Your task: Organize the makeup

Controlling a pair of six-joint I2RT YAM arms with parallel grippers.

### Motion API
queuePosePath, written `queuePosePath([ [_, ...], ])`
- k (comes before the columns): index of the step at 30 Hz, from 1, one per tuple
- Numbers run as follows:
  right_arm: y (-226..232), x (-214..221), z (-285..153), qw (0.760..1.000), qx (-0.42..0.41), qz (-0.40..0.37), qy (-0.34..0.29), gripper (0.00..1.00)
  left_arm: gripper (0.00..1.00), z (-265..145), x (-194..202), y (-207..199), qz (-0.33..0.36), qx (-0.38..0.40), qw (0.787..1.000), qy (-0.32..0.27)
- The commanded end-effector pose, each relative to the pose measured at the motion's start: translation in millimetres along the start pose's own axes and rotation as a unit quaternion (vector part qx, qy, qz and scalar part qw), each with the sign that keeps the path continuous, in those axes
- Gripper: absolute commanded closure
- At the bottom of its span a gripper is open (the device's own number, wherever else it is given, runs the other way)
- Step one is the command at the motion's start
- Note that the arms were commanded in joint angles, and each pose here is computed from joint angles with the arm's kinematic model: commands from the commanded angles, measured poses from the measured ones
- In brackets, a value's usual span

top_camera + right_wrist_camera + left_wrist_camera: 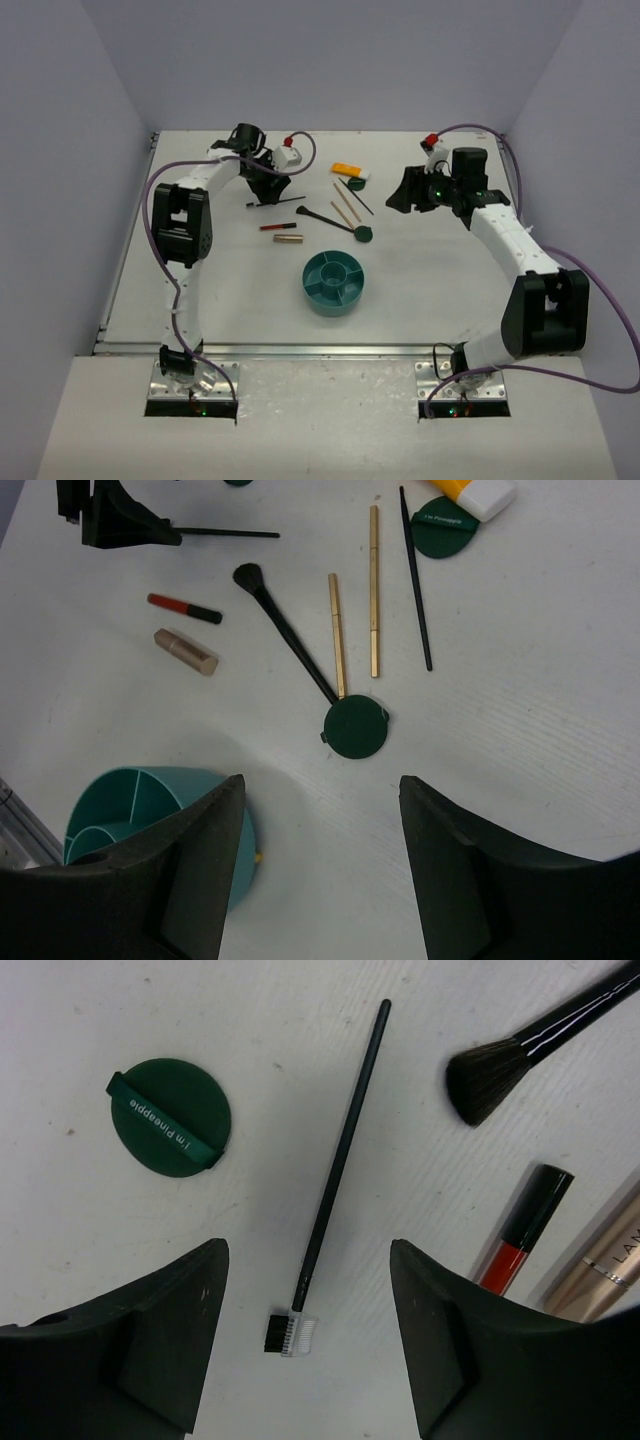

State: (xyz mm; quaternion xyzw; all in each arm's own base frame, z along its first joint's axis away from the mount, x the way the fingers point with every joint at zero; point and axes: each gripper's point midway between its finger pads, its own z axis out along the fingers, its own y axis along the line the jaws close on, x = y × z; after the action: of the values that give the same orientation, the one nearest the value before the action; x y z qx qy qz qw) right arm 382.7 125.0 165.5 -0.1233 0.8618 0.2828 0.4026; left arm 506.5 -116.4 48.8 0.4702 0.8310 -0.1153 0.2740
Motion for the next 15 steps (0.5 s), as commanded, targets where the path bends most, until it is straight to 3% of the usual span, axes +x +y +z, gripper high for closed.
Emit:
queuePosePath([
  [1,6.0,1.9,0.2,1.0,-0.01,-0.01,0.001,0.36,0.36,-1.2,1.1,-12.5,0.028,0.019,0.999,0.008],
  [15,15.5,10.9,7.2,1.0,-0.024,-0.006,0.017,0.36,0.49,30.2,44.2,19.1,0.028,-0.052,0.993,0.106],
])
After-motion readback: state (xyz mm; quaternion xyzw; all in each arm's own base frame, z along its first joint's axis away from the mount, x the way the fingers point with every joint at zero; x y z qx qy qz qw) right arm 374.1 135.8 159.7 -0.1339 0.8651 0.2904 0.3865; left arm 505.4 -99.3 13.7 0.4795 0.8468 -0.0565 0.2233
